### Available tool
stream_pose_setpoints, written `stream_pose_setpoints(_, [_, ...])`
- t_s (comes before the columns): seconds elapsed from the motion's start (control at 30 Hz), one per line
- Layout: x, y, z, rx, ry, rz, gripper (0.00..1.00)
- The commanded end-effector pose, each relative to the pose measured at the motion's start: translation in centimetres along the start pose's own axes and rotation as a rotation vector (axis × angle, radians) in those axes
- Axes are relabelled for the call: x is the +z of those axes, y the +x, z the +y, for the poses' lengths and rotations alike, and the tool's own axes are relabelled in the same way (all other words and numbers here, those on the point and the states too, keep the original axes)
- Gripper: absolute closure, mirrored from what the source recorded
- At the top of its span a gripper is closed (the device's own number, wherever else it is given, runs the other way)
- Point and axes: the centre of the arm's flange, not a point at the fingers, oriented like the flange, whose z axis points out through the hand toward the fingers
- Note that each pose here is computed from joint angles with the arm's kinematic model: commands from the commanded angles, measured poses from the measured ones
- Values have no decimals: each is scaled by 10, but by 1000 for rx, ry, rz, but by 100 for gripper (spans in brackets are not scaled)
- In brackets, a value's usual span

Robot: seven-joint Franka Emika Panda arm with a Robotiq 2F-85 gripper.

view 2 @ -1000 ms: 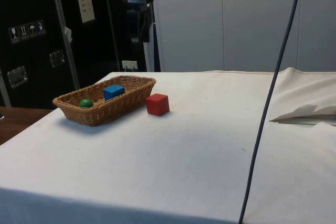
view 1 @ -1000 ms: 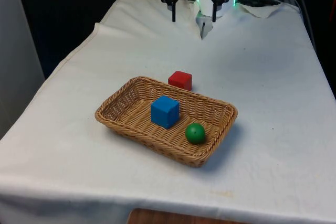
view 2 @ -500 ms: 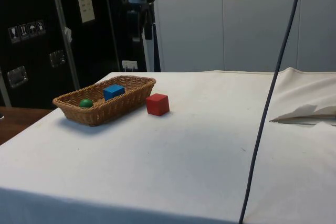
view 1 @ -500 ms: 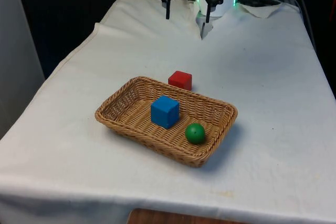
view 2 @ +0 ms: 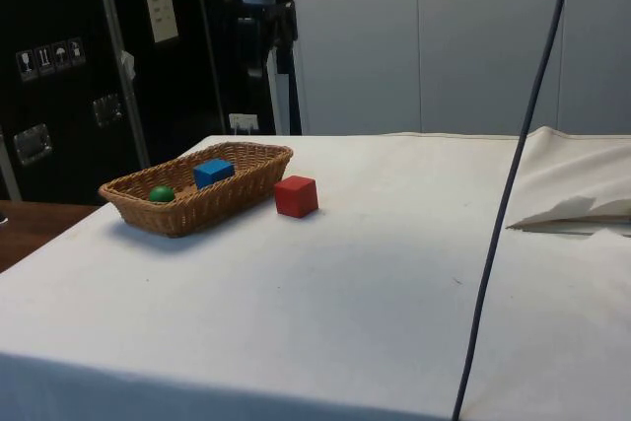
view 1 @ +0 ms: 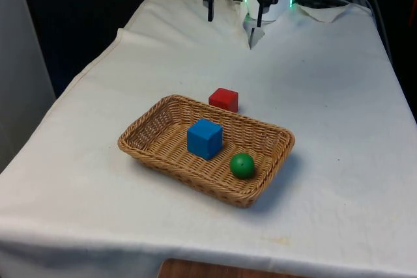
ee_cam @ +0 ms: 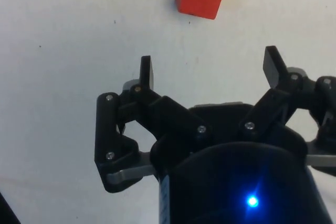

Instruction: Place all non-red objects into the basket.

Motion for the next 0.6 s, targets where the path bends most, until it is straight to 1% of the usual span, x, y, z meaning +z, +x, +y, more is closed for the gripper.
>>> stream_pose_setpoints(0.0, [-2,-5,-1,9,6,5,0])
stream_pose_setpoints(0.1, [-3,-12,-2,16,15,6,0])
stream_pose_setpoints(0.13, [-1,-11,-1,11,12,-5,0])
stream_pose_setpoints(0.17, [-3,-14,-2,17,17,6,0])
stream_pose_setpoints(0.23, [-4,-22,-2,19,25,5,0])
stream_pose_setpoints(0.3, [-5,-24,-2,19,27,7,0])
stream_pose_setpoints(0.37, [-5,-32,-1,24,32,7,0])
stream_pose_setpoints(0.4, [-4,-28,-2,18,32,-1,0])
stream_pose_setpoints(0.43, [-5,-34,-1,25,34,7,0])
stream_pose_setpoints(0.57, [-6,-46,-1,26,42,6,0])
